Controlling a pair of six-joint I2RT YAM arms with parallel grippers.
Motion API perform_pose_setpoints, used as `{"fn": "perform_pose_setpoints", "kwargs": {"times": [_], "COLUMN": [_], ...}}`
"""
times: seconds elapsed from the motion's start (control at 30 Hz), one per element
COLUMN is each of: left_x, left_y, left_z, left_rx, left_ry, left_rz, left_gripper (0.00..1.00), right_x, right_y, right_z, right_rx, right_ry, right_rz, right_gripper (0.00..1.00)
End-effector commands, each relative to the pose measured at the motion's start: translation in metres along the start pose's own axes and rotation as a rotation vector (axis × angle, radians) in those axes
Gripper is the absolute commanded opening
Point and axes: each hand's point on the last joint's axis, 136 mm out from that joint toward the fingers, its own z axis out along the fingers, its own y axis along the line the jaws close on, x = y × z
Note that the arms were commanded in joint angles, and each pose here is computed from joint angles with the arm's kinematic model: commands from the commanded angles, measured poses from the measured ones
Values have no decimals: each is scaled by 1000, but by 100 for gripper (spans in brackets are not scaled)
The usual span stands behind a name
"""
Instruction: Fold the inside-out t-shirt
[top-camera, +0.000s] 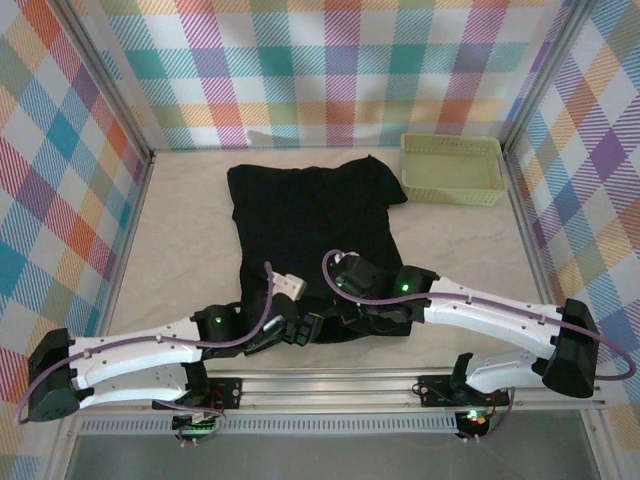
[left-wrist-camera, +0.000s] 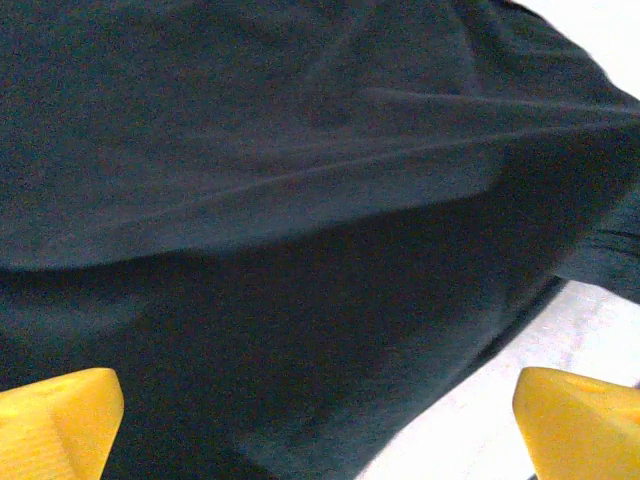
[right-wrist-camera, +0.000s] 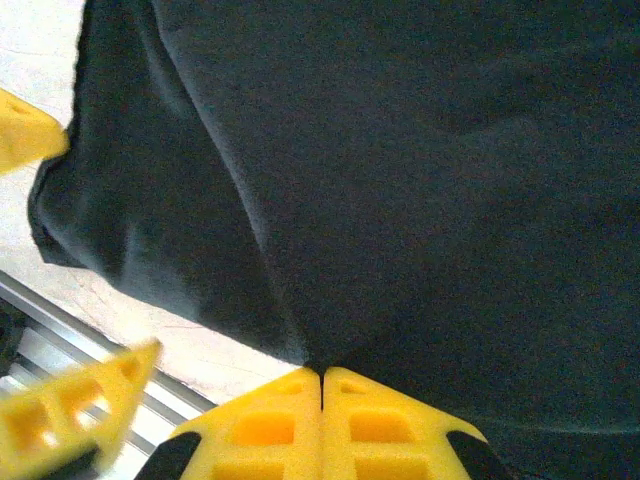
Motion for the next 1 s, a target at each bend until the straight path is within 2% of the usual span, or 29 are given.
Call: {"fn": "perform_pose_setpoints", "kwargs": {"times": [0.0,0.13,0.27,0.37,0.47,0.53,0.6,0.63,0.7,0.8,0.97], "left_x": [-22,-24,-37,-45,-53,-58,-66,-70,-79,-97,-123], "left_y": [-18,-13,-9,3,7,9,10,11,11,12,21], "left_z": [3,15,20,21,24,26,25,25,24,19,10], "left_rx": [1,-76,-136,-198,-188,-186,-179,-172,-143,-109,-102], "left_ry": [-81,-85,-142,-162,-167,-165,-175,-179,-183,-198,-209], "left_rz": [95,101,63,33,-6,-26,-47,-59,-88,-126,-150], "left_gripper": [100,100,100,83,55,33,19,11,0,0,0], "right_x": [-15,-23,-23,-22,-20,-19,-19,-19,-19,-16,2], "right_y": [10,12,11,8,4,0,-3,-3,-5,-8,12], "right_z": [-11,-19,-24,-24,-25,-24,-23,-22,-20,-14,-10], "right_rx": [-34,-54,-62,-61,-64,-60,-61,-64,-70,-81,-118], "right_ry": [-31,-63,-74,-77,-88,-98,-114,-125,-150,-193,-259], "right_rz": [-23,-16,-10,-2,11,21,24,23,12,-39,-220], "right_gripper": [0,0,0,0,0,0,0,4,23,40,49]}}
